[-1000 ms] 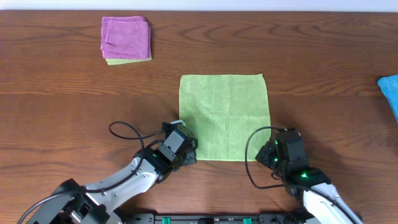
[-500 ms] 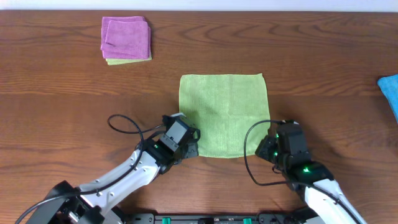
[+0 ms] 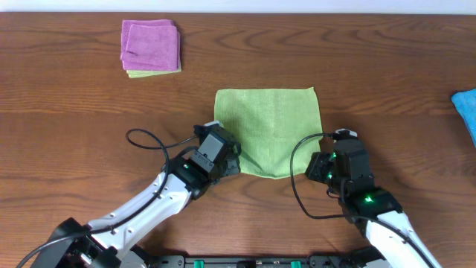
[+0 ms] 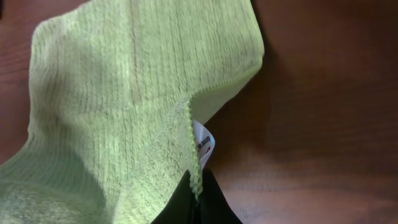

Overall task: Fold the cloth
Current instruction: 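Lift the bottom edge with both grippers and fold it upward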

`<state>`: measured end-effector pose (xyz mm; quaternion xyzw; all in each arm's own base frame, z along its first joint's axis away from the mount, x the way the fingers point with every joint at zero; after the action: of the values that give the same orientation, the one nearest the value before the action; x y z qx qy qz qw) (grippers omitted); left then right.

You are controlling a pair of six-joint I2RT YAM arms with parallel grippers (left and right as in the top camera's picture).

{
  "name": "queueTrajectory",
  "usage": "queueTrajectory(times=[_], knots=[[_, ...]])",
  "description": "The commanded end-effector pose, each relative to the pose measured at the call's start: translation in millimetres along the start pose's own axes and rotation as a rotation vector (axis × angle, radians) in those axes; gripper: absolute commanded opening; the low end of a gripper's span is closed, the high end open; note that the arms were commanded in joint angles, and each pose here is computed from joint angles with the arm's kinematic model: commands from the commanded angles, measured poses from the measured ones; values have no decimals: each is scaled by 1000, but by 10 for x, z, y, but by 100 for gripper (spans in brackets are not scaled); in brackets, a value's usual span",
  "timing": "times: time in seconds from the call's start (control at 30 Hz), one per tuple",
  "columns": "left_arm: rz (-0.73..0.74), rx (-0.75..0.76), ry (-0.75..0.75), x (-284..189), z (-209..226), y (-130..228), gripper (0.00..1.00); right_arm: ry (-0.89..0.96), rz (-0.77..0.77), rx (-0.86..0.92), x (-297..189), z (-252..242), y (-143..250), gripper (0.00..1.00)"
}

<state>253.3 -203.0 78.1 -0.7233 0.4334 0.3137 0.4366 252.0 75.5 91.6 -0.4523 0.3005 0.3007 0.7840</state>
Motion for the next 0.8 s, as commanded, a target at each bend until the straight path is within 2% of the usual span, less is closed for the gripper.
queueTrajectory(times=[0.0,0.4,0.77], knots=[[-64,-10,-14,-62,2,-170,6,33,-61,-39,-29,-8,-148,2],[-153,7,92,-94,-173,-419,6,31,-82,-135,-28,10,-192,2],[-211,0,76,-109,-164,-517,6,46,-180,-129,-46,32,-376,2]])
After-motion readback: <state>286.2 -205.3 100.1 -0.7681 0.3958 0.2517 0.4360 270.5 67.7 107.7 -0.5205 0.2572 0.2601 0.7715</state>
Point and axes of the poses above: each gripper's point midway between its finger pads, its own x axis out along the fingers, its own z axis along the line the jaws close on, y = z × x, the point moved 3 cm from there along -x, back along the fingers, and after that the axes turned 3 degrees about x, right-handed, at the moved point
